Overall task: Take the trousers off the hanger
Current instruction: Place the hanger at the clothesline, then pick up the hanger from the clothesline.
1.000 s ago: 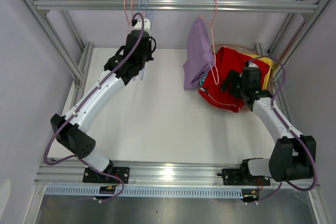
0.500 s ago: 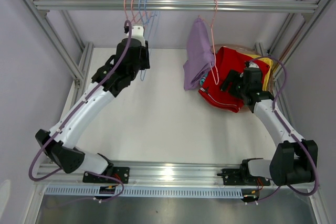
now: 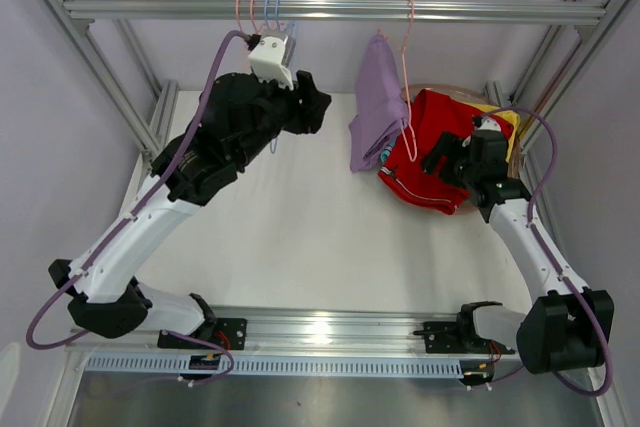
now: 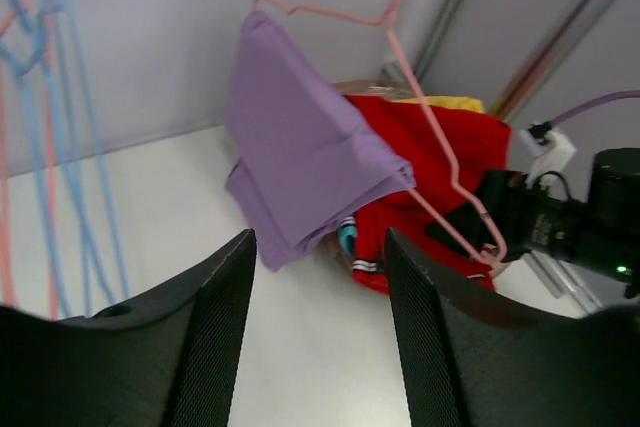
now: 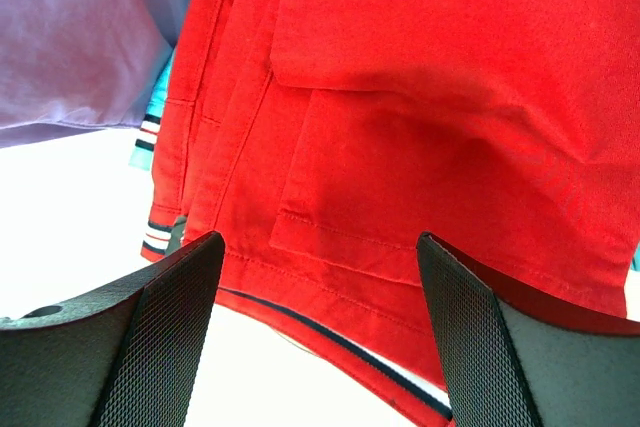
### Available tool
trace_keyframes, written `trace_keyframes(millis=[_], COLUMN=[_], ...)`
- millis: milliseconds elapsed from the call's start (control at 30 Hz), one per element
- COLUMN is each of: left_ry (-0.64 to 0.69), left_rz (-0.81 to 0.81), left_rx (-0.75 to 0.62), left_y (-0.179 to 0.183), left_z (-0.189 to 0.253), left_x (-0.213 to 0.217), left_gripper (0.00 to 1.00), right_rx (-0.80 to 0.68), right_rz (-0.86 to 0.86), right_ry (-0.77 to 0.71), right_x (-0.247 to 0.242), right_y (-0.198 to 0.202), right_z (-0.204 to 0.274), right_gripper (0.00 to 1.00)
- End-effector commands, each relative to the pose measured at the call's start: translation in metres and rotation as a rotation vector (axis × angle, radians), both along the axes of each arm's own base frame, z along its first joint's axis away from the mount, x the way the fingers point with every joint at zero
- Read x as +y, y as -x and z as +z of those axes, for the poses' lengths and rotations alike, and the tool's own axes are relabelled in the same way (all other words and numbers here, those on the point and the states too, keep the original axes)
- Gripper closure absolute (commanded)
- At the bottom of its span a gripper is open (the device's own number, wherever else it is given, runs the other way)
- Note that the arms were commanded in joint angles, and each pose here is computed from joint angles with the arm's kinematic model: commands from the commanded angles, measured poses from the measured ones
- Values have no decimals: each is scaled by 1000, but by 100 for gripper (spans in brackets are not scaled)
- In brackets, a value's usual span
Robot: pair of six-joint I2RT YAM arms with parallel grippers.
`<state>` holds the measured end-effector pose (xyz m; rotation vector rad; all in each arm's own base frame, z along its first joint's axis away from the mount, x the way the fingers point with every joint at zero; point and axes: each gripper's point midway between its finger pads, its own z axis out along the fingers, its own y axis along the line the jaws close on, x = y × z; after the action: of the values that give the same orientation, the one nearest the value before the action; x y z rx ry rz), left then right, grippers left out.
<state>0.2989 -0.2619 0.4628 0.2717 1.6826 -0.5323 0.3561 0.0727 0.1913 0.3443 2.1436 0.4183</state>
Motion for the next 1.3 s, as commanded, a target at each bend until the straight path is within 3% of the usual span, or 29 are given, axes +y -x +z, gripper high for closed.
trace_keyframes(millis=[0, 233, 633, 700, 1000, 1267], left_ry=[80, 140, 164, 172, 89, 44], left_rz=[-191, -406, -518, -517, -413, -355], left_rx=[-37, -76, -106, -123, -60, -111], left_y=[2, -11, -39, -43, -89, -95], left_z=[16, 9, -12, -2, -37, -40], left_x=[-51, -124, -185, -189, -210, -198], left_gripper=[39, 28, 17, 15, 12, 11], right_rx=[-34, -15, 49, 62, 33, 44], right_rz=[27, 94, 92, 88, 76, 85], right_ry=[-18, -87, -98, -106, -93, -109], right_x=[4, 20, 16, 14, 9, 13], right_y=[7, 13, 13, 12, 16, 13], right_z=[11, -3, -35, -40, -31, -38], right_gripper=[17, 17, 17, 17, 17, 17])
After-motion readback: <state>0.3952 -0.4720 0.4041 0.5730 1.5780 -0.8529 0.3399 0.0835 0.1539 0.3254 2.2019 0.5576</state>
